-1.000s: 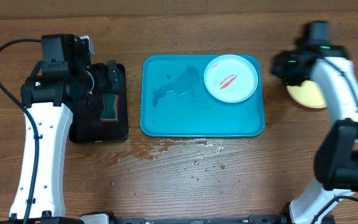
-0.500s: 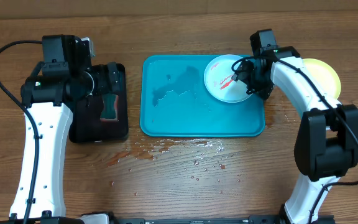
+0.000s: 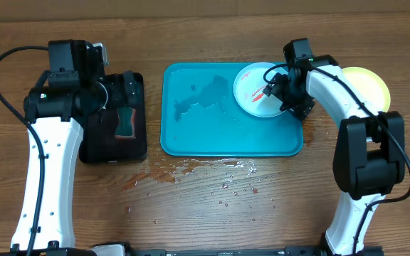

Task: Clean dirty plates on tray and stack at the side
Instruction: 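Reach the right gripper to the red-stained white plate rim and grip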

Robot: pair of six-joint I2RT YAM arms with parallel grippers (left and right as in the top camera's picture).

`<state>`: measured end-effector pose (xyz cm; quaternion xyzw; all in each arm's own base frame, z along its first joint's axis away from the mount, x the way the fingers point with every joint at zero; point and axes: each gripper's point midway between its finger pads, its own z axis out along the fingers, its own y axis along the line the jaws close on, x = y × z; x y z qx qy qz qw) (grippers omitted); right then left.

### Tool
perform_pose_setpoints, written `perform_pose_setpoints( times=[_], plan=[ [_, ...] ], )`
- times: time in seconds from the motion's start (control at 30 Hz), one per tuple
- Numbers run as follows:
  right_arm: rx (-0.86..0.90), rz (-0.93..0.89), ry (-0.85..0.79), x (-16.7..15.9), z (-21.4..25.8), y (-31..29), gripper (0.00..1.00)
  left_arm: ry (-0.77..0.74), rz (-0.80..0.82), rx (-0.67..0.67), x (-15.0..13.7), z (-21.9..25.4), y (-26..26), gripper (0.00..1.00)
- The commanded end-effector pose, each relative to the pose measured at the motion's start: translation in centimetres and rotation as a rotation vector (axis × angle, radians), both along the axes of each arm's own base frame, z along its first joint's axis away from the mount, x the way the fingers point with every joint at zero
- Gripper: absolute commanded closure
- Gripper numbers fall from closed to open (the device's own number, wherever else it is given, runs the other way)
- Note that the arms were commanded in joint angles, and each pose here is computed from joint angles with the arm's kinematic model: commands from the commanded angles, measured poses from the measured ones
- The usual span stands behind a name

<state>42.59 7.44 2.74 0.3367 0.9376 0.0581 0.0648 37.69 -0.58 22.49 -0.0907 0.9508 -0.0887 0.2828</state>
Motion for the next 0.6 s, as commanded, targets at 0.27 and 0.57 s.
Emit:
perform_pose_setpoints(
  times=[0.27,0.57],
  plan=[
    [0.034,-0.058,0.039,0.1,-2.1,0.5,0.36,-0.025,-0.01,0.002,0.1,1.0,-0.2,0.0],
    [0.034,-0.058,0.066,-0.2,-3.2,0.5,0.8,-0.025,-0.01,0.003,0.1,1.0,-0.2,0.0]
  ],
)
